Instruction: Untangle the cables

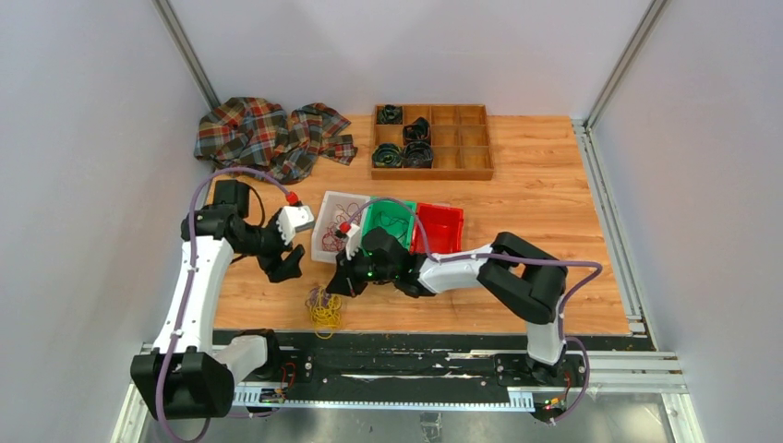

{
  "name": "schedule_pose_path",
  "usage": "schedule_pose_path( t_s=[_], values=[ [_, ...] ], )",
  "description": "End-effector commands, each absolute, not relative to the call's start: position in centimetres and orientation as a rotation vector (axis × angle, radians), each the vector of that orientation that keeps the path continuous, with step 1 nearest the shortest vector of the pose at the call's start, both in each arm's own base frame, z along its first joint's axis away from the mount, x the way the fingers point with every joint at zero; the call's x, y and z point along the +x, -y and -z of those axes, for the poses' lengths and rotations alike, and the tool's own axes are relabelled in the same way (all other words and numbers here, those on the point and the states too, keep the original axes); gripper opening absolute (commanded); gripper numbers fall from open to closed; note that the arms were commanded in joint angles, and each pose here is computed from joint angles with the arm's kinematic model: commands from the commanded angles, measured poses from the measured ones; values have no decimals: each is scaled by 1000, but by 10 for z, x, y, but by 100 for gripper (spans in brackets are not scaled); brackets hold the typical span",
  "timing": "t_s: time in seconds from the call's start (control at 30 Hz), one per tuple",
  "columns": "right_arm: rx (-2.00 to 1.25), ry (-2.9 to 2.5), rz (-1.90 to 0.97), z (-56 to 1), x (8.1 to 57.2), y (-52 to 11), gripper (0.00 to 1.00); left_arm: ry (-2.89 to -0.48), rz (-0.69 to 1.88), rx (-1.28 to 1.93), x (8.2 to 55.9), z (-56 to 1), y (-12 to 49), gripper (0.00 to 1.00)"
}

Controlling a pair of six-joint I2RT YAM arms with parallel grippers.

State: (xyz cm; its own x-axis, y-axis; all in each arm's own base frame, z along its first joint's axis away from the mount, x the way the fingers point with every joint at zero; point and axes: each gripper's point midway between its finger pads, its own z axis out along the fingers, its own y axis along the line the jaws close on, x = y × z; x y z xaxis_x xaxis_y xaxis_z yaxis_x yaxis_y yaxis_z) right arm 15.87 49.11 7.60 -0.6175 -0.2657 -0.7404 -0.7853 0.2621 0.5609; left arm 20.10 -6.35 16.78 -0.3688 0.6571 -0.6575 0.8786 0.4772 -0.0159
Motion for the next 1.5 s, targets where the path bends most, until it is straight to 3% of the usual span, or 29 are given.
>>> schedule_pose_path(
  t_s=[0.0, 0.3, 0.5, 1.27, 1.33, 1.47],
  values=[
    [-846, -1923, -1335, -113, 175, -476, 1, -2175, 603, 1342, 177, -146, 72, 72],
    [-825, -1935, -1341, -105, 169, -465, 1, -2210, 780, 1370, 183, -127, 104, 70],
    [-825, -1963, -1301, -93, 170, -459, 1, -2267, 693, 1350, 200, -103, 107, 65],
    [-778, -2033, -1253, -72, 178, -448, 1, -2288, 851, 1470, 181, -68, 123, 60],
    [-774, -2037, -1250, -71, 178, -447, 0, -2286, 825, 1472, 184, -69, 121, 53],
    [-763, -2043, -1247, -71, 177, -444, 1, -2315, 726, 1428, 199, -68, 116, 21]
  ],
)
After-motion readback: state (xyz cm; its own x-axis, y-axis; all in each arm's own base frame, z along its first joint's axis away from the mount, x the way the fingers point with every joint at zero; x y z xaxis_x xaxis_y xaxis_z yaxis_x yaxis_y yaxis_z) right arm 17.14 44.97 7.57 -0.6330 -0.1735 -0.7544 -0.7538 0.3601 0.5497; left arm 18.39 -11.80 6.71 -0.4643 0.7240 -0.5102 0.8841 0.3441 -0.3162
